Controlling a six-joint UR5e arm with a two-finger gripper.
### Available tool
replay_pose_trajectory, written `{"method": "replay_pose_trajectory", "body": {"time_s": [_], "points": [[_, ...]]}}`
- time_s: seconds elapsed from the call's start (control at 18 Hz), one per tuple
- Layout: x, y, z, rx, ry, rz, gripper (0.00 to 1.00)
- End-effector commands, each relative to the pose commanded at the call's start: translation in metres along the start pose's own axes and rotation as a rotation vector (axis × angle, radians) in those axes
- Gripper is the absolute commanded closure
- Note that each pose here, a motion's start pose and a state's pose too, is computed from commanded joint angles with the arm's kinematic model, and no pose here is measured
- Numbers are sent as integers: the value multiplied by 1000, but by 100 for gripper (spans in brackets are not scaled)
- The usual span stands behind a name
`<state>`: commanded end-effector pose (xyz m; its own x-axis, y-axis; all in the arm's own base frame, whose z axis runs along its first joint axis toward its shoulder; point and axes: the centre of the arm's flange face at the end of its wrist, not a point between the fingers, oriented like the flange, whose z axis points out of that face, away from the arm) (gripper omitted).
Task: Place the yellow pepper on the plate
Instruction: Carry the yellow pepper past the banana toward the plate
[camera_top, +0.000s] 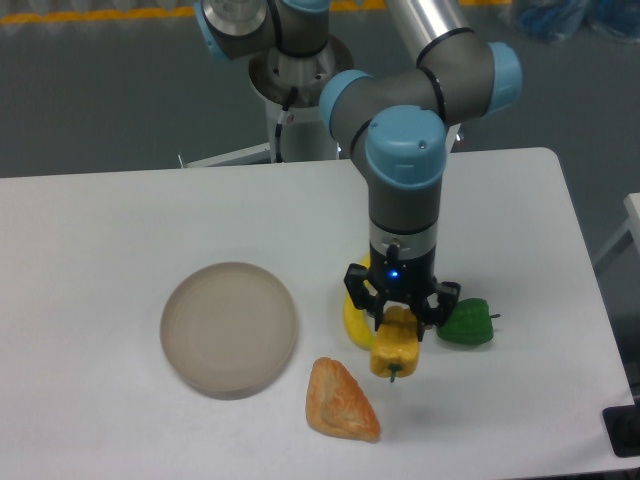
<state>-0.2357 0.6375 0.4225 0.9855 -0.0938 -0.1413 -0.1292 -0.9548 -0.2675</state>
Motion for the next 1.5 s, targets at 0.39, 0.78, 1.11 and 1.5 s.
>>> {"method": "replay_pose_trajectory", "body": {"time_s": [0.39, 0.78, 1.11, 1.5], "points": [[8, -5, -1, 6, 1, 1, 62], [7, -6, -1, 6, -3, 0, 62], [7, -6, -1, 7, -4, 0, 63], [19, -8, 5, -7, 2, -6, 62]]}}
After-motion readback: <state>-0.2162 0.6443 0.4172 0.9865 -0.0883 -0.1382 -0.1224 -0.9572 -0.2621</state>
